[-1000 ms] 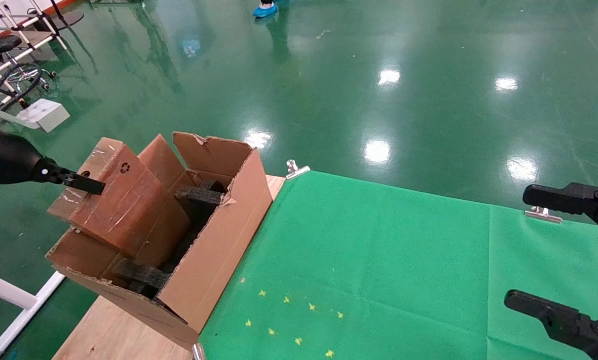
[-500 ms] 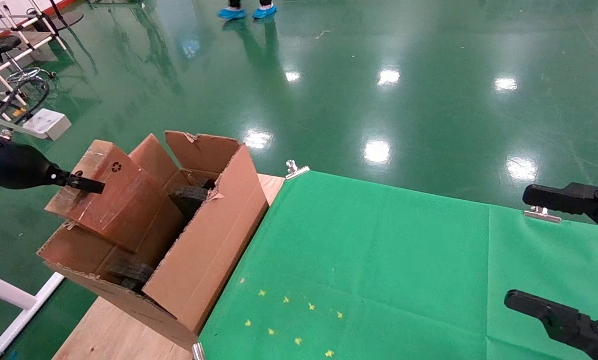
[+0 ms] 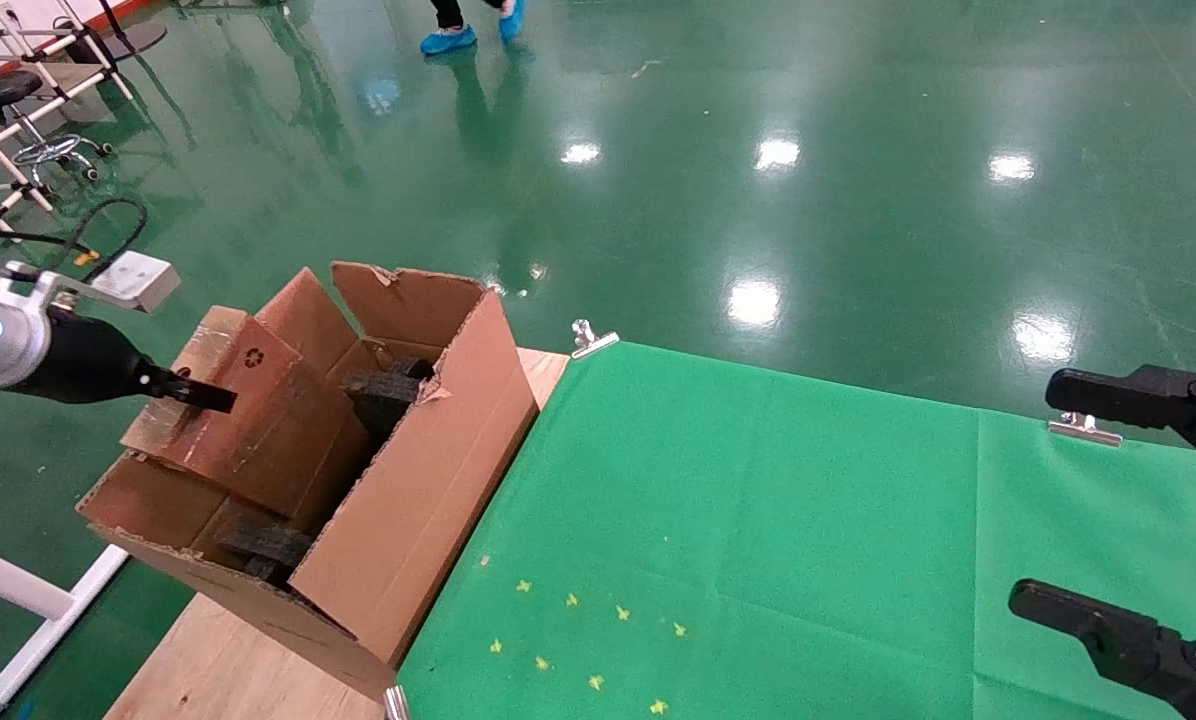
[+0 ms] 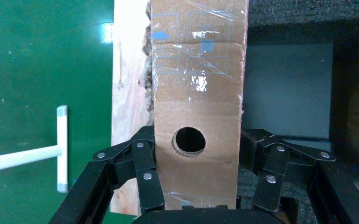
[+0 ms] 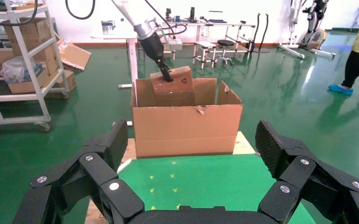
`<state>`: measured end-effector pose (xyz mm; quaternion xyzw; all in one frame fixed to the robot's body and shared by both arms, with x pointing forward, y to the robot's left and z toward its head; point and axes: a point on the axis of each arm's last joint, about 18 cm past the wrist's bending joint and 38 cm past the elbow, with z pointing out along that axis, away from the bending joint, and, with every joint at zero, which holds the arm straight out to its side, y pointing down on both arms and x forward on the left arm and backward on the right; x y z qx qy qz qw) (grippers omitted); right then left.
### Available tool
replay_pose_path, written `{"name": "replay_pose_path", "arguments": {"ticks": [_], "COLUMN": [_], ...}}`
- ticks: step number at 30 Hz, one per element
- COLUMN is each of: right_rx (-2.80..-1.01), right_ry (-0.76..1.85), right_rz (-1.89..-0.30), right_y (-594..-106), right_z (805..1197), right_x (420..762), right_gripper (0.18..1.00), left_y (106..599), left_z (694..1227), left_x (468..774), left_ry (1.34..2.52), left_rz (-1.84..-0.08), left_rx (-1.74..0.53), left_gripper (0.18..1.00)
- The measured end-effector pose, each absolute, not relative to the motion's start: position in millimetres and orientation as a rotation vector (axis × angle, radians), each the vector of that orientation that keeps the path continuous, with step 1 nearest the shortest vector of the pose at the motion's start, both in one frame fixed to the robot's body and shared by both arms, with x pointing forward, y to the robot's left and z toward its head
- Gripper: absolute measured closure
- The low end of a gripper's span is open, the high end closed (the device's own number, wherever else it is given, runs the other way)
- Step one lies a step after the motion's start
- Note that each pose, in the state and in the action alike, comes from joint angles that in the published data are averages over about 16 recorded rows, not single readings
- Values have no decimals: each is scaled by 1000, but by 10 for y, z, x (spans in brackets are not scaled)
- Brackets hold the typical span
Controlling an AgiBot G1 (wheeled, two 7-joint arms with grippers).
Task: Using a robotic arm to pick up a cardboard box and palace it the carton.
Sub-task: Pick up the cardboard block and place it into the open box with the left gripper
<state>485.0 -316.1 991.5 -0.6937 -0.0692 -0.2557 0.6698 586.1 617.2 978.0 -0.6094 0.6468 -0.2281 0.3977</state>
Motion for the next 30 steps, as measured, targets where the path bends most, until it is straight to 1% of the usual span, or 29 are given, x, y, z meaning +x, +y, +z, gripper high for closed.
{"name": "replay_pose_path", "arguments": {"ticks": [30], "right_rx": [-1564], "right_ry": [-156], "right_rz": [-576], "right_y": [-3161], "right_z": [9915], "right_x": [4850], "right_gripper": [178], "left_y": [5886], "left_z": [9094], "left_x": [6317], "left_ry": [1642], "left_rz": [-558], "left_rx": [-1591], "left_gripper": [887]}}
